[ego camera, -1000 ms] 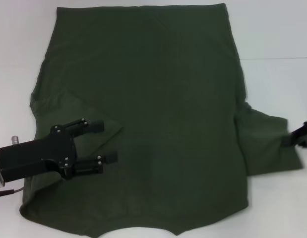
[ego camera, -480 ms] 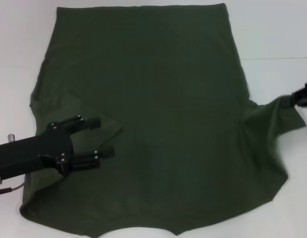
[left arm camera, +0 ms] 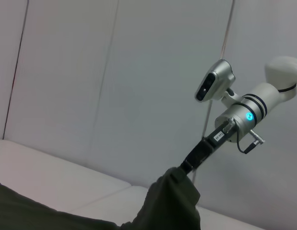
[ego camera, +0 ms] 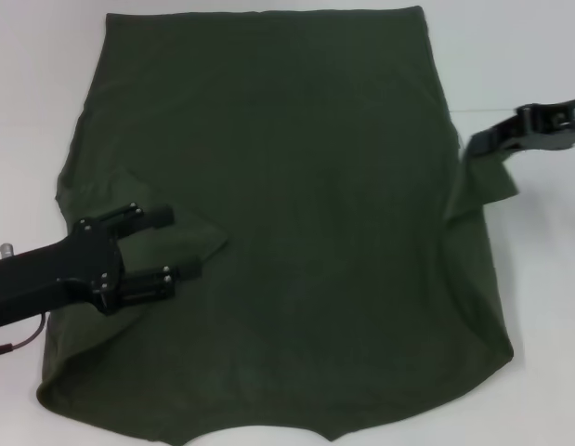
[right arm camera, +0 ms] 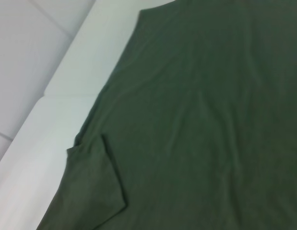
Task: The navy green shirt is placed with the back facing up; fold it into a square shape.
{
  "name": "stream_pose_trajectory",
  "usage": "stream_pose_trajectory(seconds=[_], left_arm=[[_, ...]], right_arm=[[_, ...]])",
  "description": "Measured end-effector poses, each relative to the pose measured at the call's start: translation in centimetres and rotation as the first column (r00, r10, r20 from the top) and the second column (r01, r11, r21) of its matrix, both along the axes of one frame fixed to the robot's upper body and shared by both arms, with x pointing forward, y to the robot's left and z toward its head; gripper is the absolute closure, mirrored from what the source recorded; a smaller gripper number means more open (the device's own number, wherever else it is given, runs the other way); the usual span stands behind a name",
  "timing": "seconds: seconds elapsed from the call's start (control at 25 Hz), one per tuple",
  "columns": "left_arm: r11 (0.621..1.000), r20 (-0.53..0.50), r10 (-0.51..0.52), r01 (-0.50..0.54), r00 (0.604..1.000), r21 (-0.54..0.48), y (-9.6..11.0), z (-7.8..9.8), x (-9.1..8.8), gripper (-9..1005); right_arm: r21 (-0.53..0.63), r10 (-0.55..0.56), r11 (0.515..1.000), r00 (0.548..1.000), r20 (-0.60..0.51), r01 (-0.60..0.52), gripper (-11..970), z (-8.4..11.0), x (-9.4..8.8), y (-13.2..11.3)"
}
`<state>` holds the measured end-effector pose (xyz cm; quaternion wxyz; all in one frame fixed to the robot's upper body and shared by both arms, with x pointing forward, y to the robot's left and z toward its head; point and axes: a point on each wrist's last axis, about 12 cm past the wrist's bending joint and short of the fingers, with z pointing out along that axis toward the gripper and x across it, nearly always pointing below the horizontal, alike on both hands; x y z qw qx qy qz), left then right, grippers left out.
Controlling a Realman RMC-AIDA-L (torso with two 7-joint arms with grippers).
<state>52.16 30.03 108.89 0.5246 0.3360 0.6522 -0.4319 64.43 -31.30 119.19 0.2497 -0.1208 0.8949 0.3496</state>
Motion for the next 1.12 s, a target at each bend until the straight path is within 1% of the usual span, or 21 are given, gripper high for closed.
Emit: stream_pose_trajectory(seconds=[0.12, 0.36, 0.52, 0.72, 0.92, 1.12], left_arm=[[1.0, 0.002, 0.003, -0.003, 1.0, -0.01, 0.1, 0.0, -0.1, 112], [1.0, -0.001, 0.014, -0.014, 1.0, -0.016, 0.3, -0.1, -0.4, 112], [1.0, -0.005, 0.018, -0.018, 1.0, -0.017, 0.5, -0.2, -0.6, 112], [1.0, -0.009, 0.016, -0.016, 1.0, -0.022, 0.5, -0.3, -0.8, 111], [1.0, -0.01, 0.017, -0.017, 1.0, -0.022, 0.5, -0.3, -0.8, 111], [1.0, -0.018, 0.016, -0.016, 1.0, -0.027, 0.5, -0.3, -0.9, 112]], right_arm=[[-0.014, 0.057, 0.998, 0.998, -0.008, -0.057, 937, 0.0, 0.3, 1.9], [-0.022, 0.122, 0.992, 0.992, -0.033, -0.123, 935, -0.3, 0.7, 4.5], [-0.047, 0.143, 0.988, 0.988, -0.06, -0.145, 933, -1.2, 0.8, 5.8], [-0.102, 0.164, 0.98, 0.982, -0.095, -0.173, 932, -2.9, 0.7, 7.6], [-0.118, 0.192, 0.972, 0.976, -0.1, -0.204, 930, -3.6, 0.5, 9.0], [-0.116, 0.191, 0.973, 0.979, -0.077, -0.199, 724, -3.5, 0.7, 9.5]])
